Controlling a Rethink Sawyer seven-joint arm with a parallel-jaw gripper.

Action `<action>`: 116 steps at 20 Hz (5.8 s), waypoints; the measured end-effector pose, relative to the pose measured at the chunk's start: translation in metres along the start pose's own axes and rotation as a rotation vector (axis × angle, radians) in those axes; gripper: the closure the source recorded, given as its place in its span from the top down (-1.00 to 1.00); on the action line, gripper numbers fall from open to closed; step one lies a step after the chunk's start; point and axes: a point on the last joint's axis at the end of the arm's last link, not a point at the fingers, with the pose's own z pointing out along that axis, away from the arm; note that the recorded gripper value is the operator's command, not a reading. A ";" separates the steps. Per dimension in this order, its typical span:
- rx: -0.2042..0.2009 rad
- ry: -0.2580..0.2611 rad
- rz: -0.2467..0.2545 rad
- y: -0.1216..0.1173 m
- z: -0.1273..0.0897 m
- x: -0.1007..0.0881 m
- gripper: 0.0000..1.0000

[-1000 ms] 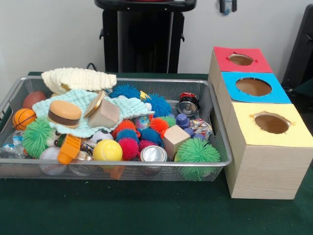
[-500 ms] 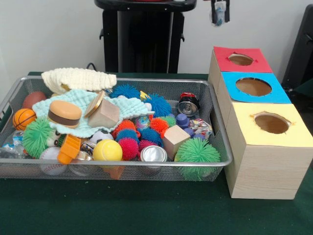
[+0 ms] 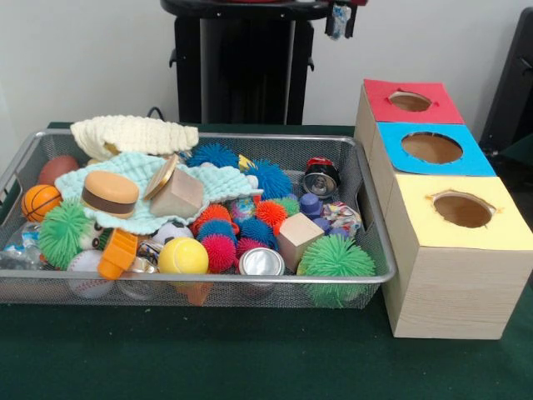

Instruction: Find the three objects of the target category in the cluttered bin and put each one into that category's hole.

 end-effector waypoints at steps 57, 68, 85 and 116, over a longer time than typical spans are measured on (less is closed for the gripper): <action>-0.013 0.052 -0.139 0.043 0.075 -0.003 -1.00; -0.368 -0.443 -0.402 0.101 0.149 0.166 -1.00; -0.613 -0.301 -0.252 0.131 0.228 0.342 -1.00; -0.631 -0.408 -0.295 0.141 0.213 0.176 -1.00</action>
